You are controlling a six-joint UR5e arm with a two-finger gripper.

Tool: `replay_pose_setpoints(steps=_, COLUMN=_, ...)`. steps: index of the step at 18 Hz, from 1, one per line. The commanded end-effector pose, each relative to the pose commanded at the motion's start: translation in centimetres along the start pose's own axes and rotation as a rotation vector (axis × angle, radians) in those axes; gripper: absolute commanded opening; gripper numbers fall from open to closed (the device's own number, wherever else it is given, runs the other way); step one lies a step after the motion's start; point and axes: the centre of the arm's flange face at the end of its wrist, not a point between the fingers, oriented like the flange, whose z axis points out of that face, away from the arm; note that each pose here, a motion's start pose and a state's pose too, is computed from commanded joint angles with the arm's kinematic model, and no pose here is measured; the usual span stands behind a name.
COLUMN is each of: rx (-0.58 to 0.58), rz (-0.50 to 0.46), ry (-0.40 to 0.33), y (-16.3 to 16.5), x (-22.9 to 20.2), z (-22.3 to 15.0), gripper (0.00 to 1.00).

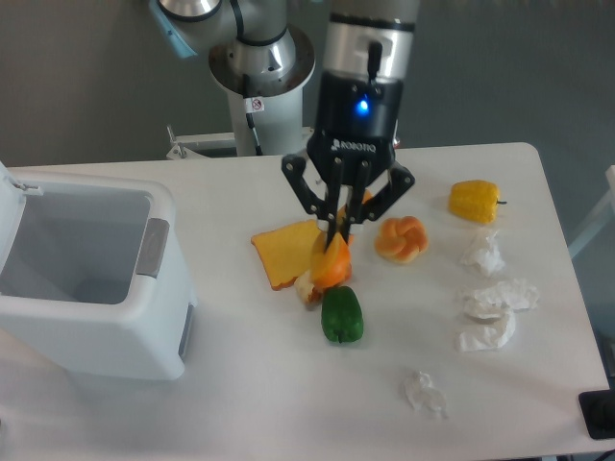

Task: Place the long bread in the trash can
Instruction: 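Lift the long orange bread loaf up off the table, then carry the held bread loaf over to the white trash bin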

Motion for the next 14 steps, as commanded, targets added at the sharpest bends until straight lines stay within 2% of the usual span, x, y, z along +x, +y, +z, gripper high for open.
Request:
replay_pose_setpoints(steps=3, rx=0.032, rz=0.015, ry=0.018, y=-0.4, x=1.4, z=-1.8, gripper=0.0)
replay_pose_setpoints(steps=6, rx=0.071, rz=0.015, ry=0.07, y=-0.8, x=2.8, z=-3.2, gripper=0.0)
replay_pose_setpoints(steps=8, rx=0.091, rz=0.012, ry=0.073, y=-1.2, x=3.5, z=-3.8, gripper=0.0)
replay_pose_setpoints(steps=12, rx=0.092, rz=0.028, ry=0.106, y=-1.4, x=5.7, z=-3.3, gripper=0.0)
replay_pose_setpoints(steps=14, rx=0.098, rz=0.028, ry=0.146, y=-1.5, x=6.9, z=-3.2, gripper=0.0)
